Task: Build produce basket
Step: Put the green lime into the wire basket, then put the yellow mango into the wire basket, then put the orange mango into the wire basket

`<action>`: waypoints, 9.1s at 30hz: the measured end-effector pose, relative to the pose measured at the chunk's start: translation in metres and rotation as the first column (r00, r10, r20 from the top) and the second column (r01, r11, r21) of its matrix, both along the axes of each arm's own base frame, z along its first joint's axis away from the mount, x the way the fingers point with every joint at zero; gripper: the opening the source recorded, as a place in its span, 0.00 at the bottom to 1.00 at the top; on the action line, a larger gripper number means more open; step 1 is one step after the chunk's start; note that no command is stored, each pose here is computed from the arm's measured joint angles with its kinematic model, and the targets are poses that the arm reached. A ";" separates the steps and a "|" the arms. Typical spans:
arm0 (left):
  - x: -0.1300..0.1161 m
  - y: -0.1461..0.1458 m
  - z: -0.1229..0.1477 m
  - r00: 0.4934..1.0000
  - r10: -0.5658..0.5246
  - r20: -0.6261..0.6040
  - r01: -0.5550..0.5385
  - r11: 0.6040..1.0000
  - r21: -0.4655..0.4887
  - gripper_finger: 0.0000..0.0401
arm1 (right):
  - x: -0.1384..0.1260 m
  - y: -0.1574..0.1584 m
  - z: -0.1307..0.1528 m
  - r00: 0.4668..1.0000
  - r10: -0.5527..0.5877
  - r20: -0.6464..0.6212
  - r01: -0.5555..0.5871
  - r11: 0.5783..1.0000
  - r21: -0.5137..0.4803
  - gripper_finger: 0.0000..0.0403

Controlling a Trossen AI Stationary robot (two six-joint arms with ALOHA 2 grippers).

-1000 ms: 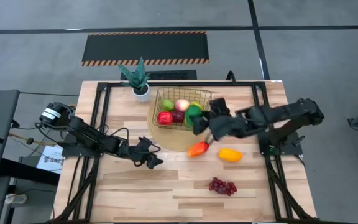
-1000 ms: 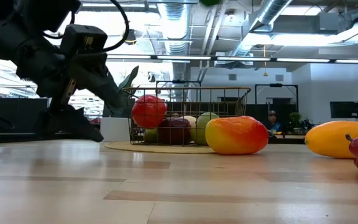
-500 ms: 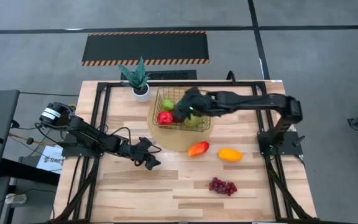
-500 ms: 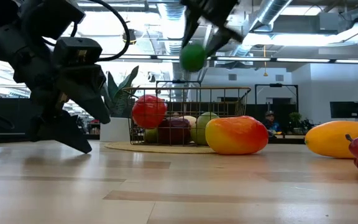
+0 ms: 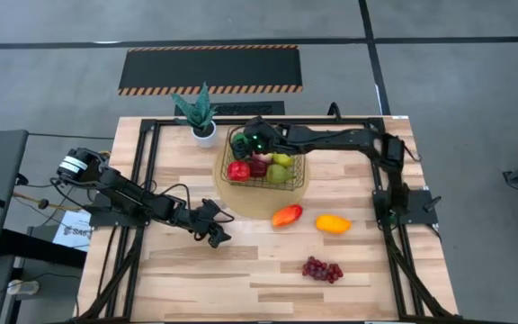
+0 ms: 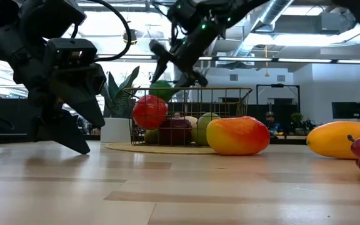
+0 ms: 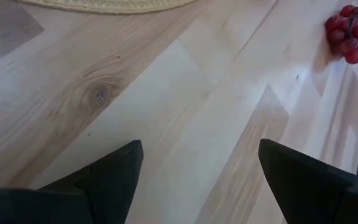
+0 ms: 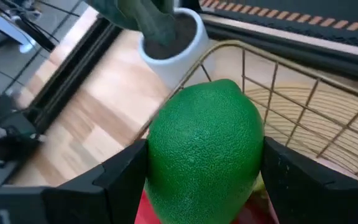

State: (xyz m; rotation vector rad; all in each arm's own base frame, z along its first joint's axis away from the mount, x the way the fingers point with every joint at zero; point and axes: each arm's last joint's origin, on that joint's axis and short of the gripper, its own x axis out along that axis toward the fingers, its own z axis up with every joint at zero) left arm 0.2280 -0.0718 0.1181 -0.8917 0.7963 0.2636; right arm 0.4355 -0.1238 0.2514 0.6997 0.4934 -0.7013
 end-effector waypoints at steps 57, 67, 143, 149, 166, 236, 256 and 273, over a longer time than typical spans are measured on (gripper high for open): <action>0.002 0.005 0.000 0.999 0.024 0.021 -0.024 1.000 0.005 0.79 | -0.166 0.130 0.145 0.949 0.269 -0.164 -0.247 0.959 0.140 0.91; 0.003 0.005 0.001 0.999 0.045 0.027 -0.045 0.999 -0.001 0.79 | -0.208 0.223 0.115 0.840 0.192 -0.507 -0.145 0.981 0.131 0.91; 0.004 0.006 0.002 0.994 0.104 0.035 -0.104 0.994 -0.023 0.79 | -0.166 0.209 -0.018 0.761 0.637 -0.120 -0.551 0.733 0.399 0.61; 0.003 0.006 0.002 0.994 0.100 0.036 -0.099 0.995 -0.018 0.79 | -0.141 0.197 0.027 0.772 0.632 0.065 -0.625 0.737 0.257 0.61; 0.002 0.006 0.000 0.998 0.060 0.015 -0.061 0.998 0.010 0.79 | -0.131 0.056 0.078 0.989 -0.007 0.146 -0.018 0.985 0.170 0.61; 0.002 0.006 0.000 0.999 0.034 0.010 -0.035 0.999 0.022 0.79 | -0.111 0.046 0.008 0.969 -0.158 -0.188 0.215 0.917 0.337 0.82; 0.002 0.006 0.000 0.999 0.041 0.014 -0.042 0.999 0.014 0.79 | -0.121 0.142 0.036 0.913 0.372 -0.168 -0.325 0.912 0.252 0.82; 0.002 0.005 0.000 0.999 0.044 0.018 -0.044 0.999 0.016 0.79 | -0.108 0.196 -0.005 0.577 0.684 -0.447 -0.742 0.668 0.064 0.82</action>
